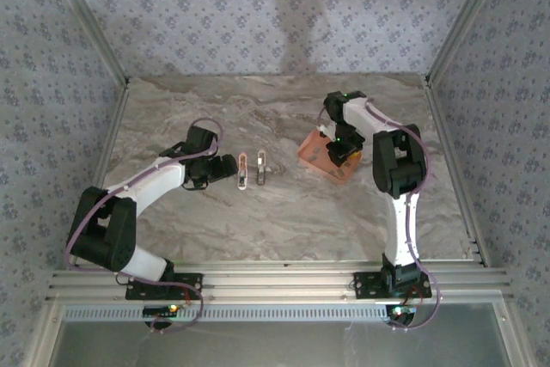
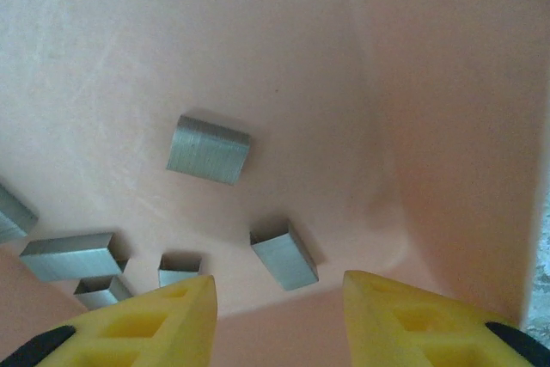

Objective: Load the staples into the stapler

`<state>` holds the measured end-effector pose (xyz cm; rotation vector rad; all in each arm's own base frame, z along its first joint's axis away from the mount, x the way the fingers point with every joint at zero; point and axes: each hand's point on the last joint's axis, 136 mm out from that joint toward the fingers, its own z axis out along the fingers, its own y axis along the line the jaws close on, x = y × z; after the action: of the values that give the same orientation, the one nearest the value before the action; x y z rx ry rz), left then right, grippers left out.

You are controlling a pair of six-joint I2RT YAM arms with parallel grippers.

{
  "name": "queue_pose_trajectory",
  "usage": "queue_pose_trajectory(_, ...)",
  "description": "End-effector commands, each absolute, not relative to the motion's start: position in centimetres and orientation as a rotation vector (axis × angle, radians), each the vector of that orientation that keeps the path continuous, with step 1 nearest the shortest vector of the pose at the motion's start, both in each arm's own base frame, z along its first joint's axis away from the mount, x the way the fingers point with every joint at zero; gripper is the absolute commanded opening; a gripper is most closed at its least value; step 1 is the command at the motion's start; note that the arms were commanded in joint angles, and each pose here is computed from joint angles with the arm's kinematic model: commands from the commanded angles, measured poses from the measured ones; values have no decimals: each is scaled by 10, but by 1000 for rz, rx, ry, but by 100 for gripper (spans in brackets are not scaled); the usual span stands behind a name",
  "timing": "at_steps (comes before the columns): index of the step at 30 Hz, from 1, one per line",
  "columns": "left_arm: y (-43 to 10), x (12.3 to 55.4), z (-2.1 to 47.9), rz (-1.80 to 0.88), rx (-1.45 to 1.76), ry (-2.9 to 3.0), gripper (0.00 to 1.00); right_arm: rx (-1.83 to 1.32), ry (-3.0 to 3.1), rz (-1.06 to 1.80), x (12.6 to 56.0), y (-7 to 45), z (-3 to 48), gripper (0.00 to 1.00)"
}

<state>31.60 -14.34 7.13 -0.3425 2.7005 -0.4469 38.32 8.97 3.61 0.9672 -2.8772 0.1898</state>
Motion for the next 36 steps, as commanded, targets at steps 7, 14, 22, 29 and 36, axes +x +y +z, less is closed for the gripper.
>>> queue_pose_trajectory(7, -144, 318, 75, -451, -344, 2707, 84, 993, -2823, 196, 380, 89, 22, 39)
queue_pose_trajectory(14, -143, 317, 75, -449, -349, 2708, 84, 982, -2805, 183, 378, 90, 9, 34)
queue_pose_trajectory(22, -143, 318, 76, -450, -357, 2705, 84, 964, -2841, 173, 382, 93, 3, 24)
queue_pose_trajectory(29, -144, 318, 80, -460, -355, 2692, 84, 938, -2966, 184, 394, 98, 26, 22)
queue_pose_trajectory(36, -146, 312, 86, -519, -345, 2651, 85, 871, -3180, 167, 396, 109, 76, 22)
